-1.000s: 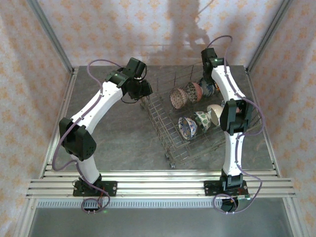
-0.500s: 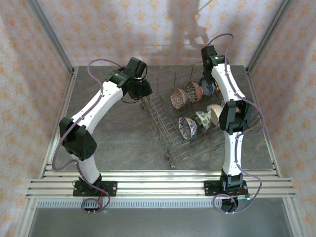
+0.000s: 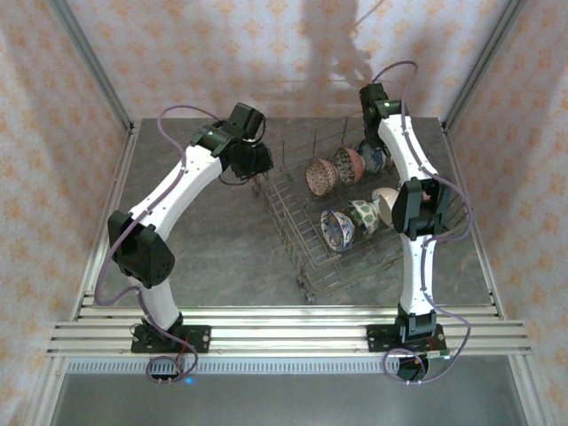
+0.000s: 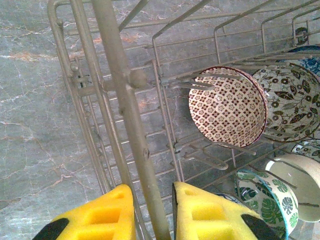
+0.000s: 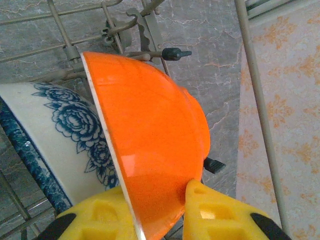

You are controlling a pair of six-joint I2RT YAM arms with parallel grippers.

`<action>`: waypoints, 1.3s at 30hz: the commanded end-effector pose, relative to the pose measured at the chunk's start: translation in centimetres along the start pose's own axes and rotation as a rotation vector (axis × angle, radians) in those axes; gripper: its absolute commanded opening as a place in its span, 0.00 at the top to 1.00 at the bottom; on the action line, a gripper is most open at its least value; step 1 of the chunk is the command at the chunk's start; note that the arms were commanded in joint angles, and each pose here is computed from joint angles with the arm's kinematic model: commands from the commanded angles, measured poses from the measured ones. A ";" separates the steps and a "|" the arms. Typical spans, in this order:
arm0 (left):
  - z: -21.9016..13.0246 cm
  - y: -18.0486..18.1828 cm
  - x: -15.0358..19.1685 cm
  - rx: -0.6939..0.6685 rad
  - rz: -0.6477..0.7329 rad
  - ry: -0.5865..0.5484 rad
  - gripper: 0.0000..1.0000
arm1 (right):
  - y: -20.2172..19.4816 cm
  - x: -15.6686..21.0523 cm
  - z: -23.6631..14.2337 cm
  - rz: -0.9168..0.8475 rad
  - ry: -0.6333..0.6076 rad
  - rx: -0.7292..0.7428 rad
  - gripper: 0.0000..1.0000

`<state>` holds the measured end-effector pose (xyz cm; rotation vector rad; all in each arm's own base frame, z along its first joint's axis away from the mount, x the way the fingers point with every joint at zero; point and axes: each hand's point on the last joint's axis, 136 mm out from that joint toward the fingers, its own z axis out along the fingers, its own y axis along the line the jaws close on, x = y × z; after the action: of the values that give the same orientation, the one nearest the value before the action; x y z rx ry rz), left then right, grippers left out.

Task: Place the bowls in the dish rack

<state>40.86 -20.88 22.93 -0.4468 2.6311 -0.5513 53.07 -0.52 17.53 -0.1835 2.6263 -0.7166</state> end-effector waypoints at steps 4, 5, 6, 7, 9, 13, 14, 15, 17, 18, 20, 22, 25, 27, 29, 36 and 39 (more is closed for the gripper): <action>2.8 2.5 3.3 -0.114 0.051 0.141 0.91 | -1.0 0.2 3.0 0.007 0.028 0.038 0.84; 2.8 2.5 3.2 -0.114 0.052 0.139 0.92 | -0.9 0.1 3.1 0.008 0.023 0.035 0.84; 2.8 2.5 3.2 -0.115 0.055 0.140 0.92 | -0.8 -0.1 3.1 0.008 0.018 0.025 0.85; 2.9 2.5 3.2 -0.116 0.056 0.140 0.92 | -0.8 -0.2 3.2 0.008 0.014 0.024 0.85; 2.9 2.5 3.2 -0.117 0.057 0.142 0.93 | -0.8 -0.6 3.2 0.000 0.007 0.030 0.85; 3.0 2.4 3.1 -0.121 0.064 0.145 0.93 | -1.0 -1.4 2.8 0.000 -0.024 0.045 0.85; 3.0 2.4 3.1 -0.122 0.065 0.146 0.93 | -1.0 -1.6 2.9 -0.002 -0.026 0.057 0.85; 3.0 2.5 3.1 -0.123 0.066 0.146 0.93 | -1.0 -1.6 2.9 -0.005 -0.027 0.057 0.85; 3.0 2.4 3.1 -0.125 0.068 0.147 0.93 | -0.8 -1.5 3.0 -0.009 -0.024 0.053 0.84; 3.0 2.4 3.1 -0.125 0.068 0.147 0.94 | -0.8 -1.5 3.0 -0.010 -0.022 0.057 0.83; 3.1 2.4 3.1 -0.126 0.069 0.149 0.94 | -1.1 -1.5 2.7 -0.002 -0.024 0.071 0.78; 3.2 2.4 3.0 -0.126 0.071 0.149 0.94 | -1.6 -1.8 1.9 0.009 -0.036 0.071 0.72; 3.1 2.3 2.9 -0.122 0.071 0.149 0.95 | -2.4 -2.4 0.1 0.034 -0.072 0.059 0.63; 3.0 2.1 2.7 -0.120 0.073 0.145 0.95 | -3.0 -2.8 -1.1 0.050 -0.096 0.052 0.57; 3.6 2.2 2.8 -0.129 0.074 0.155 0.95 | -3.5 -3.0 -2.2 0.063 -0.115 0.047 0.52; 3.9 2.5 2.0 -0.137 0.068 0.153 1.00 | -5.8 -3.3 -5.4 0.108 -0.158 0.089 0.43; 3.9 2.9 1.4 -0.143 0.061 0.147 1.00 | -7.1 -3.1 -7.0 0.137 -0.173 0.116 0.38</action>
<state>41.01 -20.82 22.87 -0.4287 2.6829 -0.4952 53.97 -1.57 18.18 -0.1972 2.6081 -0.7505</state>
